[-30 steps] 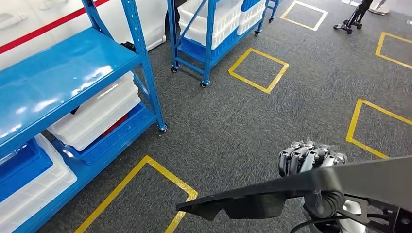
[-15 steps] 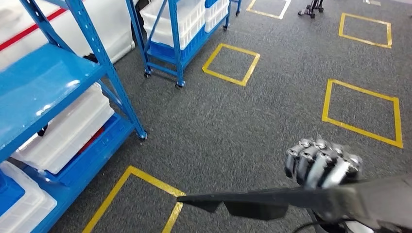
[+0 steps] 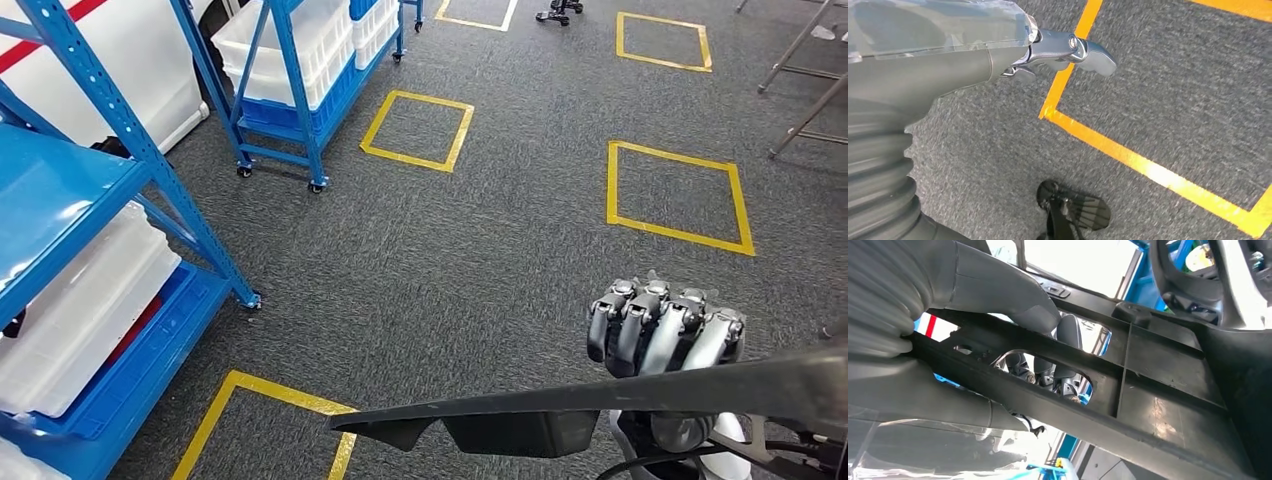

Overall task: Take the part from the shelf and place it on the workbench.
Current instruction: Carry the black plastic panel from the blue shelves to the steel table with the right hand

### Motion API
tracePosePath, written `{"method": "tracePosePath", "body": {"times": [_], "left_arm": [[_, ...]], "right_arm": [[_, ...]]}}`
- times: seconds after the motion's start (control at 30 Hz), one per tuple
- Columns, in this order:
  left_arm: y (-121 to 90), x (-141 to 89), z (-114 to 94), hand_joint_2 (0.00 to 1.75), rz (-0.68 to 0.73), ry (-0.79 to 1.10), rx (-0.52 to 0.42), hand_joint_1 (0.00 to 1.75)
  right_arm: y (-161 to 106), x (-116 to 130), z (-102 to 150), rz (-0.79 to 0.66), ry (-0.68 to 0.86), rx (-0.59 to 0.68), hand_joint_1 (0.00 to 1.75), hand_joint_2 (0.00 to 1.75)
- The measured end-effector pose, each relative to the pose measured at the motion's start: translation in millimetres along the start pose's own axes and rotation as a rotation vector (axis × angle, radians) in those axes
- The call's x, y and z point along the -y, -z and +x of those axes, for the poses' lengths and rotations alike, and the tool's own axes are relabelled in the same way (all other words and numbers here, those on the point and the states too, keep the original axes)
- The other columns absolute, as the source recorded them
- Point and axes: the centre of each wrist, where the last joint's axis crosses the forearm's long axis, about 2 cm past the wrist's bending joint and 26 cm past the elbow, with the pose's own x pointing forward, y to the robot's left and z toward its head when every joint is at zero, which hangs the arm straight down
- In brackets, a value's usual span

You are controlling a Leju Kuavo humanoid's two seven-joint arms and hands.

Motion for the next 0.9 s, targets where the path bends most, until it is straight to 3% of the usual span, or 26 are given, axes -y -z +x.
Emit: {"method": "tracePosePath", "body": {"times": [0.47, 0.9], "left_arm": [[1.5, -3.9, 0.9, 1.75, -0.018, -0.009, 0.014, 0.0], [0.2, -2.7, -1.8, 1.75, -0.003, -0.024, 0.022, 0.0]], "right_arm": [[-16.9, 8.4, 16.2, -0.014, -0.006, -0.006, 1.57, 1.75], [-14.4, 7.3, 11.4, -0.017, 0.012, 0.005, 1.57, 1.75]]}}
